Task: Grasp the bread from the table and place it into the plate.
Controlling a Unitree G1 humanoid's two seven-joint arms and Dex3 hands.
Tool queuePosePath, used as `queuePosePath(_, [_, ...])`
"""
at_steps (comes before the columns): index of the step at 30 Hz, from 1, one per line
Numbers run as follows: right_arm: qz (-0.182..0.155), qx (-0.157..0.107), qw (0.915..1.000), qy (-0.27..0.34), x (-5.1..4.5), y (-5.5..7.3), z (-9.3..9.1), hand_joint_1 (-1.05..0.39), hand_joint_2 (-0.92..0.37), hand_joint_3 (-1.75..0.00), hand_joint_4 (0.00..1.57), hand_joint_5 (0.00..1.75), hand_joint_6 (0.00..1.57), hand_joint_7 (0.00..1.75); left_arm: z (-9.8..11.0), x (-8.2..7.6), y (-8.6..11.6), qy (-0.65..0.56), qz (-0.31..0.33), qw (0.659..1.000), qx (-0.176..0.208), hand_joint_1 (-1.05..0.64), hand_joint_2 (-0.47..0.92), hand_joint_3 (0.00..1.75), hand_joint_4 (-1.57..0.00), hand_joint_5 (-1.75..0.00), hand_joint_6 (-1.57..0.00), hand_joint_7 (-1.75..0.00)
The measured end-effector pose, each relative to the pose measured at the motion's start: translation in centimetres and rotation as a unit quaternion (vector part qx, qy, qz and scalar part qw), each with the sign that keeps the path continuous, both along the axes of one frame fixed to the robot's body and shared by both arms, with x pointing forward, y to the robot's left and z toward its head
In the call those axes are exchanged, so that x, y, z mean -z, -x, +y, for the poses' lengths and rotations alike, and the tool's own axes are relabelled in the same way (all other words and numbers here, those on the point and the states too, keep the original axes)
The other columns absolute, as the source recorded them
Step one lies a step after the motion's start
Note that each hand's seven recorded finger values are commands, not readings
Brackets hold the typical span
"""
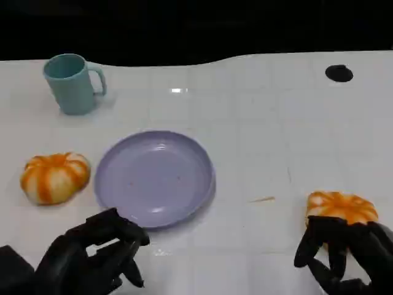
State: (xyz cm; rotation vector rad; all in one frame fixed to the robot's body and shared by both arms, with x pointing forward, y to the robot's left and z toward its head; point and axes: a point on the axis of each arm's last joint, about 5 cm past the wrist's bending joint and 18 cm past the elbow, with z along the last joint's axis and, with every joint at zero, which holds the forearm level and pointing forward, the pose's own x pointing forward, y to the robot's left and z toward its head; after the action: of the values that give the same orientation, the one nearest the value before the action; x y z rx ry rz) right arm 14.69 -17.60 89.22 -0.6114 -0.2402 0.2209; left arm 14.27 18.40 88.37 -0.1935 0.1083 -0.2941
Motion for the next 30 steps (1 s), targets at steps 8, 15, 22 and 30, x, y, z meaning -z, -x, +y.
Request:
queuePosePath(8, [-0.001,-0.001,1.0000,0.000,-0.04,-0.07,0.02,-0.09,-0.30,-1.28,0.96,1.75,0.89,1.30,-0.02,-0.04,-0.01,-0.001,0.003,1.000,-0.001,-0.46,0.92,0.42,-0.73,-1.61,-0.72,-1.24])
queuePosePath(15, [-0.001,-0.001,1.0000,0.000,-0.04,-0.07,0.03,-0.09,-0.31,-1.28,0.96,1.75,0.89,1.30,-0.02,-0.04,-0.03,0.000,0.002,1.000,0.000,-0.47,0.92,0.42,-0.73,-1.61,-0.72,-1.24])
queuePosePath(22, [-0.001,-0.001,1.0000,0.000,-0.04,-0.07,0.03,-0.08,-0.31,-1.28,0.96,1.75,0.88,1.29,-0.03,-0.04,-0.04,0.000,0.004,1.000,0.001,-0.47,0.92,0.41,-0.73,-1.60,-0.72,-1.23])
queuePosePath(30, [-0.001,0.000,1.0000,-0.004,-0.04,-0.07,0.02,-0.06,-0.29,-1.31,0.93,1.74,0.88,1.22,-0.02,-0.02,-0.03,0.000,0.006,1.000,0.001,-0.47,0.92,0.41,-0.72,-1.61,-0.72,-1.24])
